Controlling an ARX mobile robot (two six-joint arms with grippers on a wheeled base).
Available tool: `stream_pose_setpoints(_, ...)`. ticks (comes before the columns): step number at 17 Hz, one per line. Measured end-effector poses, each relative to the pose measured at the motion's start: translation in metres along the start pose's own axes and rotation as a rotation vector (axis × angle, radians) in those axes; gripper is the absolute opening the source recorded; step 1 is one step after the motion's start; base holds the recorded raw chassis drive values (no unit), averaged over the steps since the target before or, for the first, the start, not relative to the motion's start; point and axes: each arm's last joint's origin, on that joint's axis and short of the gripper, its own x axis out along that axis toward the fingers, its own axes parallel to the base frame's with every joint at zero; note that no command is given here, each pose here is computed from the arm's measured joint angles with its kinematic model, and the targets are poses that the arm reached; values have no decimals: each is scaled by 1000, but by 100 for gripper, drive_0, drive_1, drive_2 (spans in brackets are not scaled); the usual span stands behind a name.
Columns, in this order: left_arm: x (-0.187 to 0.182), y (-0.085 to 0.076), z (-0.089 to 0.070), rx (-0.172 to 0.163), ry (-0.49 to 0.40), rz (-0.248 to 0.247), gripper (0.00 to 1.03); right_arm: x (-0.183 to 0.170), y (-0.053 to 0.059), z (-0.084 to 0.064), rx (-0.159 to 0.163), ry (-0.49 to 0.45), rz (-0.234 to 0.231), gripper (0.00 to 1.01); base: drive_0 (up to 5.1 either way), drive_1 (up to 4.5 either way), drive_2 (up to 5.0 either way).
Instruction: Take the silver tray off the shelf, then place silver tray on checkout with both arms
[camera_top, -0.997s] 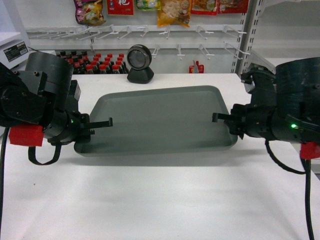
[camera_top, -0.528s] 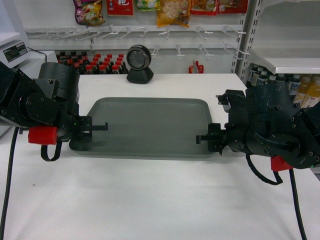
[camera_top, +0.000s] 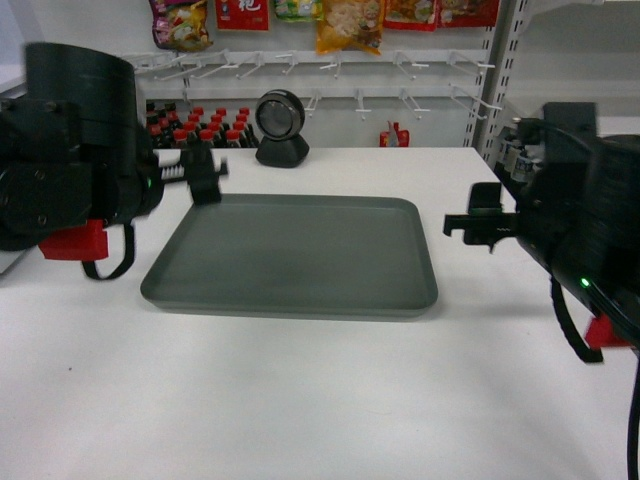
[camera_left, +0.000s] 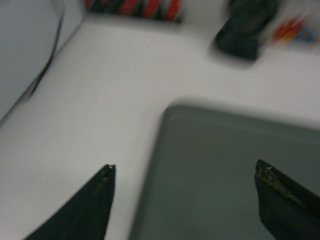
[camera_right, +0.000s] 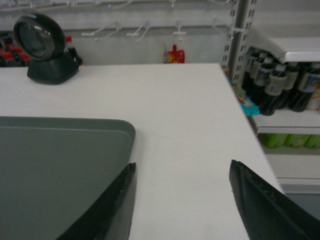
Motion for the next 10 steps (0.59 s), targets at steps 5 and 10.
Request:
stream_pose_setpoints(5,-108,56,-5,99,-324,-154,20,-111,-36,18,-29,12,-41,2,0,0,0)
stream_pose_setpoints(10,-173,80,-23,113,-273,-161,1,-178,-50,33,-25,-19,-45,2,0,0,0)
